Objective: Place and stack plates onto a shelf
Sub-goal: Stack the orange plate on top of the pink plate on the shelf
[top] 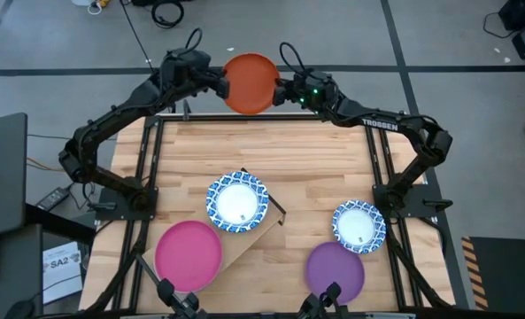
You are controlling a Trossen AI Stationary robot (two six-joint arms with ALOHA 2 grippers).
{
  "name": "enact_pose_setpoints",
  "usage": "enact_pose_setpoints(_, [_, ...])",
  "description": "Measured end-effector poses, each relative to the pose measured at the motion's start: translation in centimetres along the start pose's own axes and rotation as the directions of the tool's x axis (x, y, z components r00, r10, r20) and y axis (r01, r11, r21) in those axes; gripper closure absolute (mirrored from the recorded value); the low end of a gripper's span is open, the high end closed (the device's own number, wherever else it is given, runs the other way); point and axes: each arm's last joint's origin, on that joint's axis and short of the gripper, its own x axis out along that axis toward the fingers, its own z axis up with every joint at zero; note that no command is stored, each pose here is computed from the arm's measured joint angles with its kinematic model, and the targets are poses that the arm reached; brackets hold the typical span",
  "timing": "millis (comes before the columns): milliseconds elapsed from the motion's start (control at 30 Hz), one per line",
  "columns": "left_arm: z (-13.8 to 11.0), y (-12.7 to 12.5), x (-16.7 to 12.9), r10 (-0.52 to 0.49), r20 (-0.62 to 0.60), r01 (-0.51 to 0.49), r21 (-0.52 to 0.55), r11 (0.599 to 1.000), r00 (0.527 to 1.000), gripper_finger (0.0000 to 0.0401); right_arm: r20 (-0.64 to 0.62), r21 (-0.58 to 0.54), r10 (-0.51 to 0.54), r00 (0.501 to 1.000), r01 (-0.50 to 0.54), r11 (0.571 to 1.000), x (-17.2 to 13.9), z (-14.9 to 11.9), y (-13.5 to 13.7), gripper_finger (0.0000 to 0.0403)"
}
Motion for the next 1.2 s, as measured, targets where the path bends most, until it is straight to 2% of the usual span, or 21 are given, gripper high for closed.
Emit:
enact_pose_setpoints(100, [-0.2,0.1,0.1,0.021,-0.009,-0.021,0.007,1.000,1.000,0.0384,0.005,0.005,0.009,1.000,-0.009,1.000,0.0,0.1,0.1,0.0374])
enact_pose_setpoints(533, [-0.2,0.1,0.1,0.029,-0.010,-0.029,0.009,1.000,1.000,0.0384,-0.025,0.011,0.087,0.996,-0.086,0.996,0.0,0.1,0.3,0.0342])
enact_pose_setpoints(700, [-0.2,0.1,0.1,0.023,-0.009,-0.023,0.002,1.000,1.000,0.0384,-0.016,-0.003,0.158,0.987,-0.158,0.987,-0.1,0.3,0.6,0.0307])
enact_pose_setpoints(1100, [-0.2,0.1,0.0,0.020,-0.010,-0.020,0.003,1.000,1.000,0.0384,-0.014,-0.035,0.167,0.986,-0.168,0.985,-0.2,0.5,0.6,0.0208])
enact_pose_setpoints(1200, [-0.1,0.1,0.0,0.014,-0.011,-0.014,-0.006,1.000,1.000,0.0384,-0.036,-0.069,0.224,0.974,-0.226,0.972,-0.9,1.2,0.6,0.0196])
